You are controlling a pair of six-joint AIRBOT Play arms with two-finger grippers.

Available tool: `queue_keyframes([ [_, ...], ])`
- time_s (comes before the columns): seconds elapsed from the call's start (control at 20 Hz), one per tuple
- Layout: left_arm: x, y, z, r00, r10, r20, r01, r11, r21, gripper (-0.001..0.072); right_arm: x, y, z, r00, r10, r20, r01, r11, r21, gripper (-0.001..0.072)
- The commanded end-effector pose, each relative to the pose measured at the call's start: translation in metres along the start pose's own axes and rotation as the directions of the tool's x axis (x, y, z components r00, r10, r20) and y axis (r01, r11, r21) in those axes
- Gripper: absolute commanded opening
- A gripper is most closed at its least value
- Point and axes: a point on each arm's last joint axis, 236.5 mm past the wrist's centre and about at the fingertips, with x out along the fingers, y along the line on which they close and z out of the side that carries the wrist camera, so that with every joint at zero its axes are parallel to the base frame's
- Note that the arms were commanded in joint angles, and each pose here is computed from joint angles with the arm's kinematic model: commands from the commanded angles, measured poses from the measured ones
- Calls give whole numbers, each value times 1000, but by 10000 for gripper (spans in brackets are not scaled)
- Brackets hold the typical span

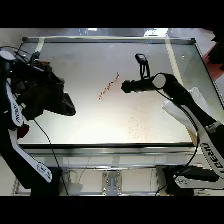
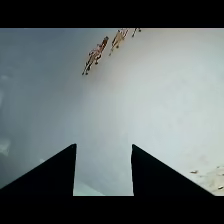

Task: Fold the shirts.

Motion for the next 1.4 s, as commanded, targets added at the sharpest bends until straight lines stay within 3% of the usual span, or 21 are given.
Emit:
queue_keyframes([
  [0.0, 71, -137, -13, 985, -155, -76, 170, 947, 272, 6, -69, -27, 52, 986, -84, 145, 89, 996, -30, 404],
  [0.1, 125, -200, -32, 979, -173, -111, 204, 891, 406, 7, -112, -45, 75, 962, -128, 240, 134, 991, -9, 404],
  [0.25, 193, -289, -75, 967, -217, -134, 254, 765, 592, 7, -164, -76, 90, 920, -211, 329, 211, 977, 36, 404],
  [0.35, 228, -336, -101, 960, -252, -122, 266, 684, 679, 9, -184, -91, 91, 905, -248, 346, 240, 969, 65, 405],
  [0.45, 244, -362, -105, 960, -274, -57, 226, 641, 734, 37, -188, -105, 81, 909, -278, 309, 265, 961, 84, 405],
  [0.5, 244, -367, -95, 957, -290, -11, 203, 643, 739, 254, -188, -111, 73, 914, -298, 276, 287, 955, 80, 405],
  [0.55, 240, -367, -80, 954, -296, 45, 167, 650, 742, 626, -188, -122, 63, 912, -336, 235, 330, 942, 67, 405],
  [0.6, 231, -360, -61, 953, -287, 101, 122, 664, 737, 700, -187, -129, 53, 911, -362, 195, 359, 932, 56, 405],
  [0.8, 165, -284, 14, 950, -133, 282, -62, 808, 586, 702, -172, -158, 11, 895, -443, 58, 442, 897, 23, 405],
  [0.9, 155, -230, 19, 970, -30, 239, -68, 918, 391, 699, -155, -162, -8, 905, -426, 11, 425, 904, 37, 405],
  [1.1, 196, -173, -23, 998, 59, 33, -66, 954, 291, 700, -104, -139, -39, 967, -253, -32, 255, 951, 177, 406],
  [1.35, 246, -214, -48, 991, -120, -53, 128, 968, 216, 700, -65, -152, -112, 953, -218, -211, 264, 939, 222, 406],
])
